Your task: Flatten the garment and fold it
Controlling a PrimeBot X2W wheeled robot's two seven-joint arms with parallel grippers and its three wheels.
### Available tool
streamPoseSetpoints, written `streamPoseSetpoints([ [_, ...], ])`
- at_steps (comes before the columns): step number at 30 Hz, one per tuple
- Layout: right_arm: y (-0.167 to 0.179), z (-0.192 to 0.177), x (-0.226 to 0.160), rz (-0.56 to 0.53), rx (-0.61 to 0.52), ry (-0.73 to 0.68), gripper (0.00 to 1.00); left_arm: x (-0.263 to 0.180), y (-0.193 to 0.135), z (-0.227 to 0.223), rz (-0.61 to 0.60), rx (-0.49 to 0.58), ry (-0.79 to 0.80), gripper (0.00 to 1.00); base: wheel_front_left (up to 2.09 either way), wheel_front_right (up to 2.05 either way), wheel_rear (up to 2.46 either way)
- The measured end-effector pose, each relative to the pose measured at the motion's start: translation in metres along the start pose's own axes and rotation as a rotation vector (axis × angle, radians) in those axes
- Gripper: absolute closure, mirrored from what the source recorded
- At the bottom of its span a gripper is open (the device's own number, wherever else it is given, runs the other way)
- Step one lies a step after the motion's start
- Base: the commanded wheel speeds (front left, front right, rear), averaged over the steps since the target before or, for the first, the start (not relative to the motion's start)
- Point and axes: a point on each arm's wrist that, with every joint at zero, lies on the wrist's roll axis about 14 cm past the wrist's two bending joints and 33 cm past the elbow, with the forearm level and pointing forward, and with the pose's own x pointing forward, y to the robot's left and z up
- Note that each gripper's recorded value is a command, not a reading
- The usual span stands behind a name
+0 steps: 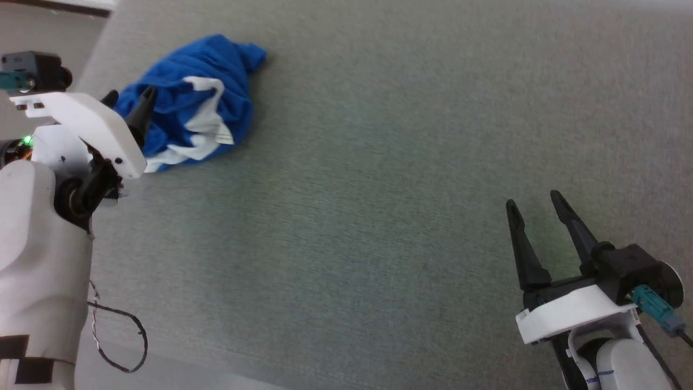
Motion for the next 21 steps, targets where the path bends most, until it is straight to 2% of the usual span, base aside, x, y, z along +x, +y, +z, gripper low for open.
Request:
streamPoseSetpoints([
  [5,-0.026,-0.022,-0.001,-0.065,0.019,0.046,0.0,0.031,-0.022,-0.044,-0.056,0.107,0.163,0.0,0.0,0.0,0.0],
  [10,-0.04,-0.043,0.001,-0.097,0.028,0.09,0.0,0.053,-0.043,-0.084,-0.106,0.154,0.273,0.0,0.0,0.0,0.0],
  [14,-0.045,-0.049,0.005,-0.104,0.034,0.101,0.0,0.064,-0.042,-0.092,-0.103,0.173,0.301,0.0,0.0,0.0,0.0],
  [15,-0.045,-0.049,0.004,-0.105,0.035,0.102,0.0,0.066,-0.042,-0.092,-0.102,0.182,0.298,0.05,0.0,0.0,0.0],
  [16,-0.045,-0.049,0.004,-0.105,0.034,0.102,0.0,0.067,-0.041,-0.09,-0.1,0.191,0.289,0.79,0.0,0.0,0.0],
  [17,-0.045,-0.049,0.004,-0.105,0.033,0.103,0.0,0.067,-0.042,-0.091,-0.104,0.206,0.284,1.0,0.0,0.0,0.0],
  [21,-0.041,-0.045,0.002,-0.098,0.035,0.093,0.0,0.063,-0.052,-0.085,-0.136,0.241,0.224,1.0,0.0,0.0,0.0],
])
